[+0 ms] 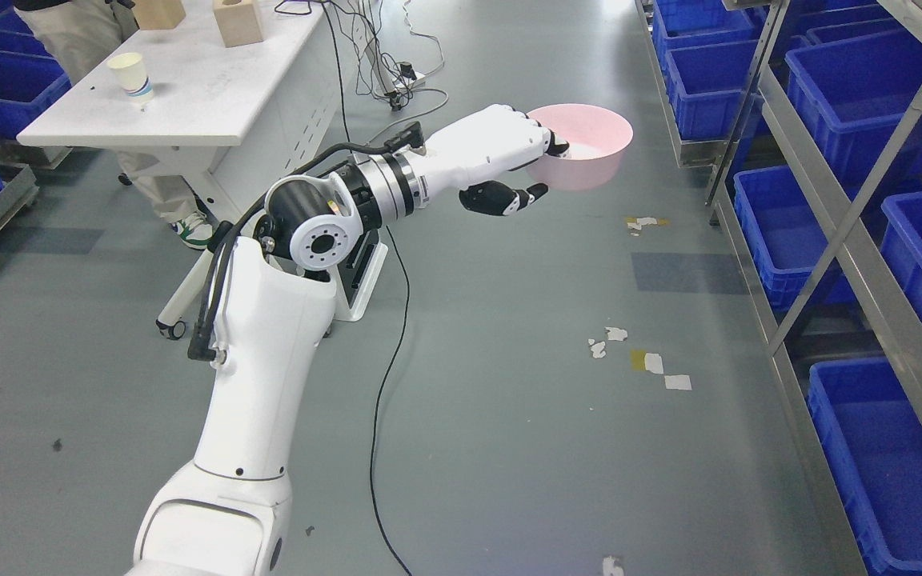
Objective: Stack pink IKEA bowl on shelf middle layer
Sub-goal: 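Hold the pink bowl raised in the left hand while the robot drives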
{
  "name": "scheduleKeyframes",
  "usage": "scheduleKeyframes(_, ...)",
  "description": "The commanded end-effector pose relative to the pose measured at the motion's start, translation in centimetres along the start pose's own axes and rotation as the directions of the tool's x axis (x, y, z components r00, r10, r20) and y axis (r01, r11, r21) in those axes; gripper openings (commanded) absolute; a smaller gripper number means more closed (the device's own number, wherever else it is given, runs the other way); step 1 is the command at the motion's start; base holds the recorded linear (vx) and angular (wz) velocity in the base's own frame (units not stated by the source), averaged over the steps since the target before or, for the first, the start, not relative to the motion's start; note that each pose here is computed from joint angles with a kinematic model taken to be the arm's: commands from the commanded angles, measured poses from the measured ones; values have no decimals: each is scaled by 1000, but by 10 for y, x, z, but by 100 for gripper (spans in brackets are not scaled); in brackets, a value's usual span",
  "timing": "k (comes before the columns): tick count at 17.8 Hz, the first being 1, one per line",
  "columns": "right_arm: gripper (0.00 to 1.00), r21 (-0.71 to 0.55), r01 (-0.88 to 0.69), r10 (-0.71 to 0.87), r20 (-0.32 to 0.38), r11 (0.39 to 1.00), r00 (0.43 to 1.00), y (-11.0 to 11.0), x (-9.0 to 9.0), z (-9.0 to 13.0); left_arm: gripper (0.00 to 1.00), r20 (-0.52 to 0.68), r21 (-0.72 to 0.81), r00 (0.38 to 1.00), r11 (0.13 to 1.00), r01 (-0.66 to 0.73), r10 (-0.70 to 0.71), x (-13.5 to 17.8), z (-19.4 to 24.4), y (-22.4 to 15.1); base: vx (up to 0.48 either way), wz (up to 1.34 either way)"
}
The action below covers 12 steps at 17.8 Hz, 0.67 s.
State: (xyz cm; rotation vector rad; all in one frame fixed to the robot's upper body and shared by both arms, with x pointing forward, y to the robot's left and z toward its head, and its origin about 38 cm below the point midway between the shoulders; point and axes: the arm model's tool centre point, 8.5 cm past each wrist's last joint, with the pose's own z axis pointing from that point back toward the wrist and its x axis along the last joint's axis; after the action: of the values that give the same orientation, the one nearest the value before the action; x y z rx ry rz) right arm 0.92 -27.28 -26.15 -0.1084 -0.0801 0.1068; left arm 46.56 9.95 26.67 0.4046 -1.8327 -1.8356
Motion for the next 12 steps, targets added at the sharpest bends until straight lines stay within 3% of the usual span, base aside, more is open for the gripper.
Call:
scheduleKeyframes(1,100,-16,-2,2,-8,1000,1000,-10,-10,0,3,-18,-7,1000,1000,5,-5,-7,6,0,226,-110)
scheduleKeyframes(5,100,-16,-2,2,-8,1000,1000,-10,-10,0,3,-53,13,999,1000,-10,11,-18,17,3,282,-183)
scheduleKeyframes(12,100,-16,-2,2,-8,1000,1000,-10,-10,0,3,-21,-16,1000,1000,-6,5,-8,11,-9,263,20)
